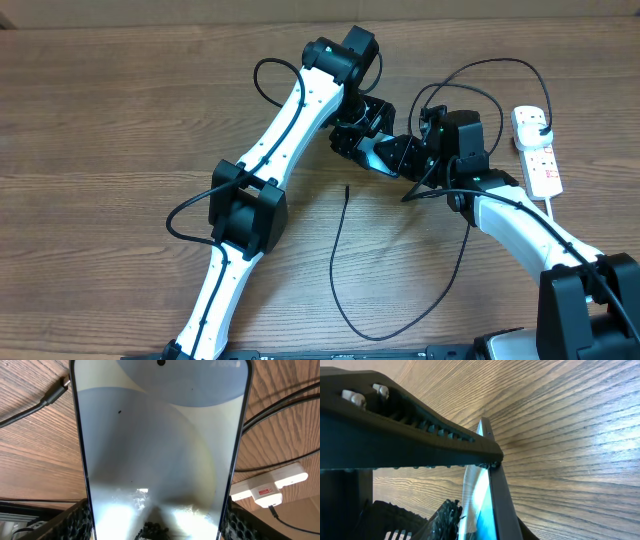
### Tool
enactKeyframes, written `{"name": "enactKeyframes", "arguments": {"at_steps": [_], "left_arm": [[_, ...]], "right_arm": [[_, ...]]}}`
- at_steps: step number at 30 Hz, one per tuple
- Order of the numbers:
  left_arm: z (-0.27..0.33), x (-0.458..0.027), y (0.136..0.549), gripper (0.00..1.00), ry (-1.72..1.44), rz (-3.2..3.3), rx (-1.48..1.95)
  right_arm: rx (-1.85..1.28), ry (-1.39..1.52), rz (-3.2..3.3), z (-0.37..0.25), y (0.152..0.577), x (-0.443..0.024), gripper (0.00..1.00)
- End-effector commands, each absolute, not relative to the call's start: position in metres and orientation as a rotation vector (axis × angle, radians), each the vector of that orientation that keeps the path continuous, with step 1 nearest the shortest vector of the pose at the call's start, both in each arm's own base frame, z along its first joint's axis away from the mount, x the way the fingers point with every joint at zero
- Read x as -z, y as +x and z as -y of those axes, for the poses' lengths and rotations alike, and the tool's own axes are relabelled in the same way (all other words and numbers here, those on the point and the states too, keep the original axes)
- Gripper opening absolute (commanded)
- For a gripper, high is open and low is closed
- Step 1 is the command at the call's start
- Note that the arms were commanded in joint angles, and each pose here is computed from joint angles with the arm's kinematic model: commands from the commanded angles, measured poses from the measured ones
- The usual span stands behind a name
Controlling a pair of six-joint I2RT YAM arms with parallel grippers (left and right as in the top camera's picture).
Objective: Plug charger to phone and switch on socket
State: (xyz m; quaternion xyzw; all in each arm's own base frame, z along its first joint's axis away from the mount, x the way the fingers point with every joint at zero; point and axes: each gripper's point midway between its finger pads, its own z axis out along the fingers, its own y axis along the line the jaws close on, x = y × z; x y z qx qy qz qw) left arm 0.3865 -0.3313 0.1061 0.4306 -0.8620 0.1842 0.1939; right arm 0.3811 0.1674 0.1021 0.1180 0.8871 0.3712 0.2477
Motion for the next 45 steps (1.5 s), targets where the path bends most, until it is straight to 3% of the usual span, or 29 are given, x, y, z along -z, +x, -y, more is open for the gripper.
{"name": "enactKeyframes", "arguments": {"at_steps": [1,33,45], "left_arm": [[0.3474,-0.1219,0.3796,0.04,1.162,2.366,-0.585],[0.3404,-0.1161,0.3857,0.04,1.22,2.405,-0.547],[0.339,-0.1151,0.387,0.04,1.223,2.418,-0.543]], "right_arm": [[-1.003,0.316,-2.394,-0.1688,0.3877,-0.1098,0.25],[-1.002,0.353,-2.394,-0.1674,0.3886,-0.1093,0.1],[-1.002,0.353,-2.394,-0.1674,0.3886,-0.1092,0.1]]}}
